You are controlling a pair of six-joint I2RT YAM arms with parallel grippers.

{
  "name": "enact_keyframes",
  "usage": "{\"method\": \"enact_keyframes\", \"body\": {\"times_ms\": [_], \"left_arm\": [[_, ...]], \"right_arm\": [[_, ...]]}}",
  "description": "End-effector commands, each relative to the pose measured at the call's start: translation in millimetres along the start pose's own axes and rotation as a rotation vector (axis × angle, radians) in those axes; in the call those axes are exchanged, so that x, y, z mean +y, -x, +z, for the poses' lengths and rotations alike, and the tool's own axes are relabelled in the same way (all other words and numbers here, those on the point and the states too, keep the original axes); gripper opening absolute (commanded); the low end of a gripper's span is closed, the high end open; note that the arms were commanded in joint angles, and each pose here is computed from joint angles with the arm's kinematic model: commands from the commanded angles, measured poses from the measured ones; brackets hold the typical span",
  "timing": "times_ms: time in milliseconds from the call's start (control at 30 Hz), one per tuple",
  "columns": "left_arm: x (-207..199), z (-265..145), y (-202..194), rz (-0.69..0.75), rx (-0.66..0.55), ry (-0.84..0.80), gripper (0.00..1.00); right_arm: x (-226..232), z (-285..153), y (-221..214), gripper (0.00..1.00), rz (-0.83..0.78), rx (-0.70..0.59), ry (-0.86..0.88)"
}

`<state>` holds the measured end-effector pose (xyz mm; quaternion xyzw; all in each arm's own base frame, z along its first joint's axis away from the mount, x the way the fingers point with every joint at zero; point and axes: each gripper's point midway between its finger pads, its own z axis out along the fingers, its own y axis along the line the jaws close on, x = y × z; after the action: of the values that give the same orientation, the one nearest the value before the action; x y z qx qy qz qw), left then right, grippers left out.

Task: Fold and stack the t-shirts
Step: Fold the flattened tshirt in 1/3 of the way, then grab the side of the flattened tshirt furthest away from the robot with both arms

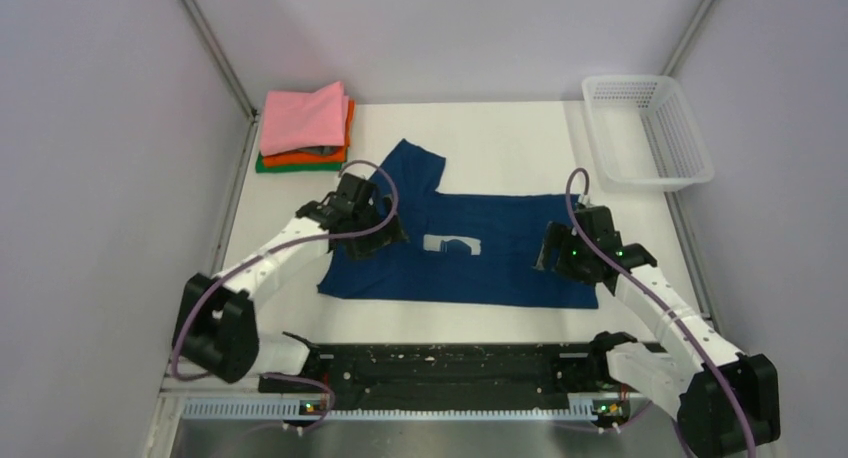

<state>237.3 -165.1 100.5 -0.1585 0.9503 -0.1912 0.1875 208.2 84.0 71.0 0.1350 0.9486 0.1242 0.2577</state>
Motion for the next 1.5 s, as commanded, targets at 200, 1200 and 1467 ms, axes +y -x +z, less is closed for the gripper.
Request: {"method": "enact_keyframes", "body": {"times_ms": [200,1200,1467], "left_arm": [[-53.1,108.4,123.0,0.126,-0.213,0.069,0.99],[-135.1,177.9,339.8,0.351,-0.619,0.118,0.97],[-123.9,188.9,370.8,0.275,-0.671,0.075,0.95]], "right_arm": [[8.8,-4.3,47.4,0.84,-0.059,-0.186,0.001],[0.4,38.4,108.0,0.85,-0.021,-0.260,-0.142],[-7.5,39.0,103.8,0.85,-0.011,-0.242,-0.165]]}}
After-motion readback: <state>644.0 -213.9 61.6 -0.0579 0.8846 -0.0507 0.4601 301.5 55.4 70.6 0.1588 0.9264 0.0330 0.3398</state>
